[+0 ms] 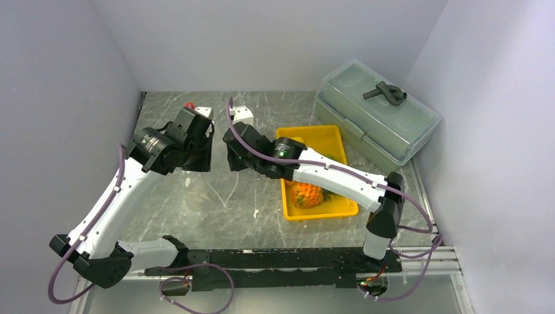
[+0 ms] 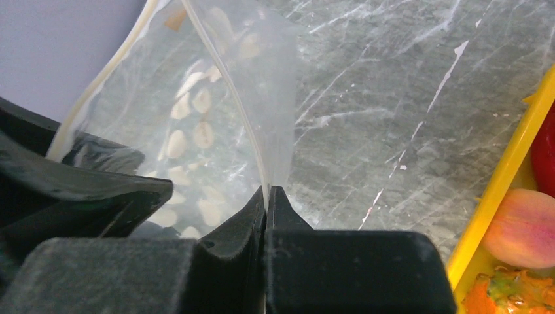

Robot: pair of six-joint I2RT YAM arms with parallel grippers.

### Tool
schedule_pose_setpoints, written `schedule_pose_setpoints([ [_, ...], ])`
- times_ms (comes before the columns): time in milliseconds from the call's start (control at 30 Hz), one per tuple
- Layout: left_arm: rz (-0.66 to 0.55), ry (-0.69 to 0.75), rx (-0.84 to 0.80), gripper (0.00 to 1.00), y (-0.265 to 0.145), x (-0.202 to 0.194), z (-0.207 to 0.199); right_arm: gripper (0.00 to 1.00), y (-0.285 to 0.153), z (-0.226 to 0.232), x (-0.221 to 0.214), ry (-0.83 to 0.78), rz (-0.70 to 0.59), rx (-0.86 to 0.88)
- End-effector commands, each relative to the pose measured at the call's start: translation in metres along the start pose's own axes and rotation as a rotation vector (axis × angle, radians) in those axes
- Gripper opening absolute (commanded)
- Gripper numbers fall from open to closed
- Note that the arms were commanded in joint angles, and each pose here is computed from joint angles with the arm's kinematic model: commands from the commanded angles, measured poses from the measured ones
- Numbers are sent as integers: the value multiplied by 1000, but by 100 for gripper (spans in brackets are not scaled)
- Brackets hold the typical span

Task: Place the food in the zip-top bag and seal the zipper
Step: Open the zipper of the food storage bag.

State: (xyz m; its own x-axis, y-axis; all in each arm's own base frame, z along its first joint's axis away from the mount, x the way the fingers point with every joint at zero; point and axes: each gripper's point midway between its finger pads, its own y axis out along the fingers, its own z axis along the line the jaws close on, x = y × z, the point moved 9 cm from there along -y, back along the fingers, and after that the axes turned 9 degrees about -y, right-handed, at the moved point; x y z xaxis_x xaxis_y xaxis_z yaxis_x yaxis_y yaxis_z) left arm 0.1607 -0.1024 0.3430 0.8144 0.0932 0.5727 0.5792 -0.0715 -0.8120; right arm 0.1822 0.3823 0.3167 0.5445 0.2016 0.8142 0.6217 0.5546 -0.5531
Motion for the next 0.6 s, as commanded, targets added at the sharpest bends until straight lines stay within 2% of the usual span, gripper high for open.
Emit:
schedule_pose_setpoints([
  [0,-55,-22,-41,38,-17,9,0,0,-3,4,14,18,-33,-20],
  [333,-31,2,-18,38,-7,8,-2,0,-2,6,16,16,-33,-13],
  [567,-26,0,-68,50,-2,10,-10,0,-2,6,16,15,-31,-18],
])
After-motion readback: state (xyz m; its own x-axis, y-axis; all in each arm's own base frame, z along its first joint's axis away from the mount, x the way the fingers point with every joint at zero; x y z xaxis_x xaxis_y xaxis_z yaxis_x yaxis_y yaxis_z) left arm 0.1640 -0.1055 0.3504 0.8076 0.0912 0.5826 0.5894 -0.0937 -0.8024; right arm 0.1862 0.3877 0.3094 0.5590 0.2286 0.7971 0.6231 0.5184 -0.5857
